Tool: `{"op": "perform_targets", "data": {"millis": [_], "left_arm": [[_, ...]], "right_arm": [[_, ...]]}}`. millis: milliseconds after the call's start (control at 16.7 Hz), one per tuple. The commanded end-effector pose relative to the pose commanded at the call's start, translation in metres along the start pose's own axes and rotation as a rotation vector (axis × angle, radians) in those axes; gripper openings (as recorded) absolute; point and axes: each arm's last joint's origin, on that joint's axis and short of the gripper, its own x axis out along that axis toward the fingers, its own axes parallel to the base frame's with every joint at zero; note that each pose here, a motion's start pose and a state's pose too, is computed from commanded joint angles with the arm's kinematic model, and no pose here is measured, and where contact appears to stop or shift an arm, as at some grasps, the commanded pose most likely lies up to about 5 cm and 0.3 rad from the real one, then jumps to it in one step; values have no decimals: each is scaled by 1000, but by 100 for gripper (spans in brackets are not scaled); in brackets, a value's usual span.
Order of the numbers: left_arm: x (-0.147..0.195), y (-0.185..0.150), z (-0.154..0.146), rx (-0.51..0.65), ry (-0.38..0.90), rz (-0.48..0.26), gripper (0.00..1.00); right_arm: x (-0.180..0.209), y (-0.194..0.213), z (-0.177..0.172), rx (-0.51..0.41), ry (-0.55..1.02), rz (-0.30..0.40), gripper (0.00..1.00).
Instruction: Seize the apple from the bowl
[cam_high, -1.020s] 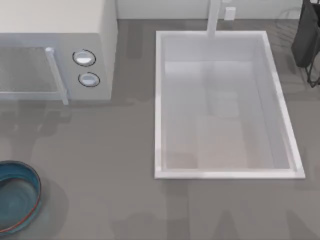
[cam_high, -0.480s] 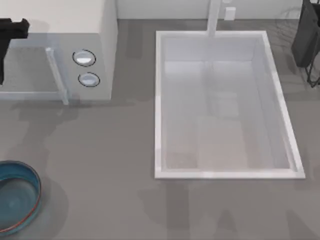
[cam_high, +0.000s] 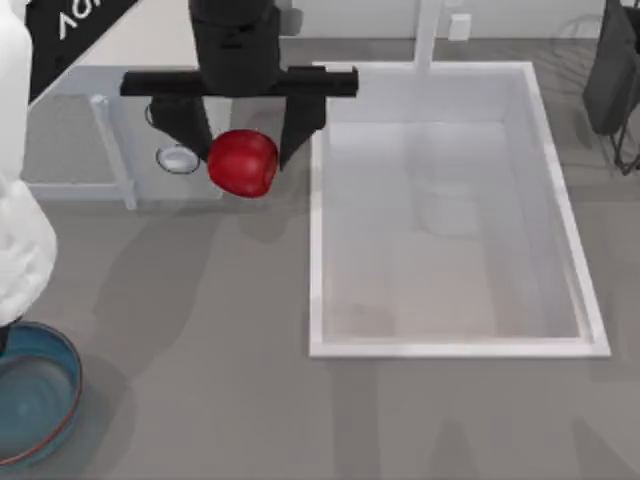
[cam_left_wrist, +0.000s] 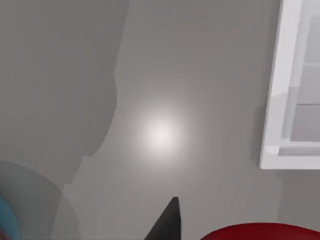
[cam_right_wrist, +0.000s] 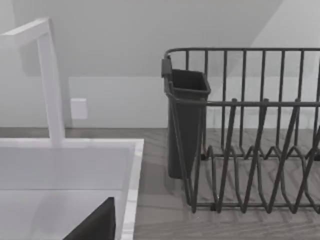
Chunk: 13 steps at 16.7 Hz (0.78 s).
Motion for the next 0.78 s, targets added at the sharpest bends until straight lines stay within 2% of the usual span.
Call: {"op": "perform_targets", "data": {"millis": [180,540,780], "left_arm": [[14,-36,-2,0,-14,-4,0],[18,-37,-1,-1,-13,-4,0],[48,-40,4,-1,-18,-8,0]], "right_arm": [[0,0,0,0,0,0,100],[0,0,0,0,0,0,100],[0,0,0,0,0,0,100]]}}
